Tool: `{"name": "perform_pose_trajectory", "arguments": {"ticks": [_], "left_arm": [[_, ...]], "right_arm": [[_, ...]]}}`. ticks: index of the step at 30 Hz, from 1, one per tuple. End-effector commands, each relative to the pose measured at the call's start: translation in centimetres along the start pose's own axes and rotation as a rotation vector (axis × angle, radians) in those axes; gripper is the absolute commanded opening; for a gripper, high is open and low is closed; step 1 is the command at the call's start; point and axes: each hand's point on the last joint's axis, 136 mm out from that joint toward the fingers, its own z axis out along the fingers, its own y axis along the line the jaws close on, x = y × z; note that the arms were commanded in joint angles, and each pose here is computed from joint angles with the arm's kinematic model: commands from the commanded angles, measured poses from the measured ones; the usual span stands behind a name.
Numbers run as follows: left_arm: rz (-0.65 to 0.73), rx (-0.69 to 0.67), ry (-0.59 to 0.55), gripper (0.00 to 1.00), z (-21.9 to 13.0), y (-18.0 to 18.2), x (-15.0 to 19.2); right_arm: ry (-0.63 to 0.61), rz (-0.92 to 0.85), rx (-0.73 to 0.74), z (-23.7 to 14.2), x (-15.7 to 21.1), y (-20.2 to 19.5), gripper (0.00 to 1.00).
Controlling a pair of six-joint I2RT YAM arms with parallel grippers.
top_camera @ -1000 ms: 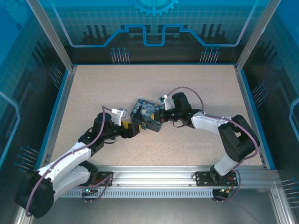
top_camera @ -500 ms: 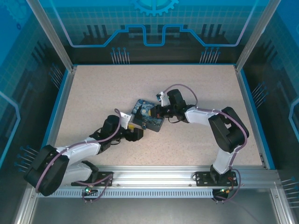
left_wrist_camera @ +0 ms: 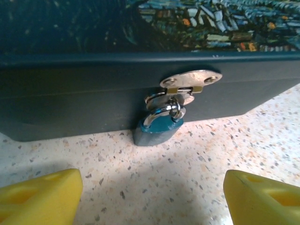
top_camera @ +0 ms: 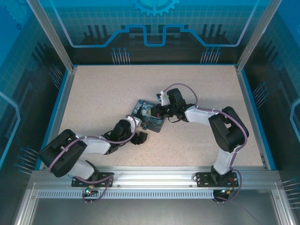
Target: Unlock the padlock with the key
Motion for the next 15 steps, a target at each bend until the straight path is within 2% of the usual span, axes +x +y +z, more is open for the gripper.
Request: {"name": "perform_pose_trajectory", "arguments": {"ticks": [1, 15], "left_arm": [[0.057, -0.086, -0.107, 0.8, 0.6, 0.8, -2.3], [0.097, -0.133, -0.145, 0.8, 2.2, 0.6, -2.5]], "right_arm": [[0.017, 0.01, 0.021, 0.2, 0.2, -0.3, 0.0], [0.025, 0.003, 0.021, 0.0, 0.6, -0.3, 0.0]]}}
